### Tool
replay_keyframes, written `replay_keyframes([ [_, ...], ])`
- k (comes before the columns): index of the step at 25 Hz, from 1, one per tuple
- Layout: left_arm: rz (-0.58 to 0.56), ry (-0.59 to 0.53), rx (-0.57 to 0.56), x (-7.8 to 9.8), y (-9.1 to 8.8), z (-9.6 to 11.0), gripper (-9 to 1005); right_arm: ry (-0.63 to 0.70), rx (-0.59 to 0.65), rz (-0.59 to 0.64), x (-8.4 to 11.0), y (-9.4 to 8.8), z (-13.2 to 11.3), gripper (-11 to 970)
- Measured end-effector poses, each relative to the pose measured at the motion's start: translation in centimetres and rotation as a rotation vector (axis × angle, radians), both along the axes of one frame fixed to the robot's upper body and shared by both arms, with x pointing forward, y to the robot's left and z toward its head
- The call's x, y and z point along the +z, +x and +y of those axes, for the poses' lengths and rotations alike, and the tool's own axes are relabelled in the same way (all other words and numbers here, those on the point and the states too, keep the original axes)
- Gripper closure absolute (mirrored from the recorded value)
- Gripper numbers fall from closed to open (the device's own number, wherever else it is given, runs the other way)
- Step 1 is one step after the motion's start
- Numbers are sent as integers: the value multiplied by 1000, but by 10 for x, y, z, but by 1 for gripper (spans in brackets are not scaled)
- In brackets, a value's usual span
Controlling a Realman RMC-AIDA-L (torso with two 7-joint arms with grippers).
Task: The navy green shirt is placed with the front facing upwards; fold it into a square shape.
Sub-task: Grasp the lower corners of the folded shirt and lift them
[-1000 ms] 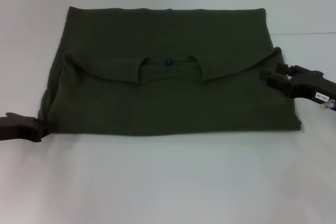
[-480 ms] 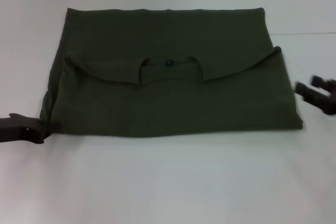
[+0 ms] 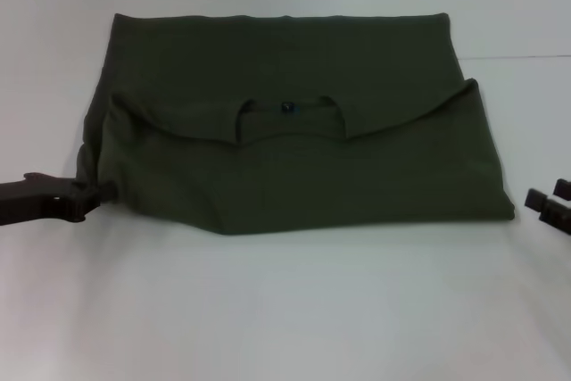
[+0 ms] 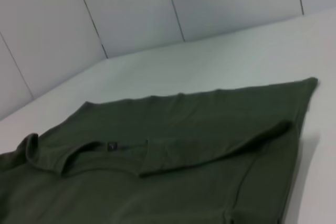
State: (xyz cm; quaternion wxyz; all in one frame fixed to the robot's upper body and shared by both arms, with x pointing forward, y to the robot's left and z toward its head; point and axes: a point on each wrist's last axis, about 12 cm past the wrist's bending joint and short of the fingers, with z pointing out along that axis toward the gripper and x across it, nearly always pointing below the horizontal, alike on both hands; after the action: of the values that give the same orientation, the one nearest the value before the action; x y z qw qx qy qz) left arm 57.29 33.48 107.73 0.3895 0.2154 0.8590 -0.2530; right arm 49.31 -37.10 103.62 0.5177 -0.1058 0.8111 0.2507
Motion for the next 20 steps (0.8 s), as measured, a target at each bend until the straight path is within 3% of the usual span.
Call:
replay_keyframes([
  [20, -10, -7, 6, 1, 2, -1, 964, -37, 35, 88, -18, 30, 37, 321],
])
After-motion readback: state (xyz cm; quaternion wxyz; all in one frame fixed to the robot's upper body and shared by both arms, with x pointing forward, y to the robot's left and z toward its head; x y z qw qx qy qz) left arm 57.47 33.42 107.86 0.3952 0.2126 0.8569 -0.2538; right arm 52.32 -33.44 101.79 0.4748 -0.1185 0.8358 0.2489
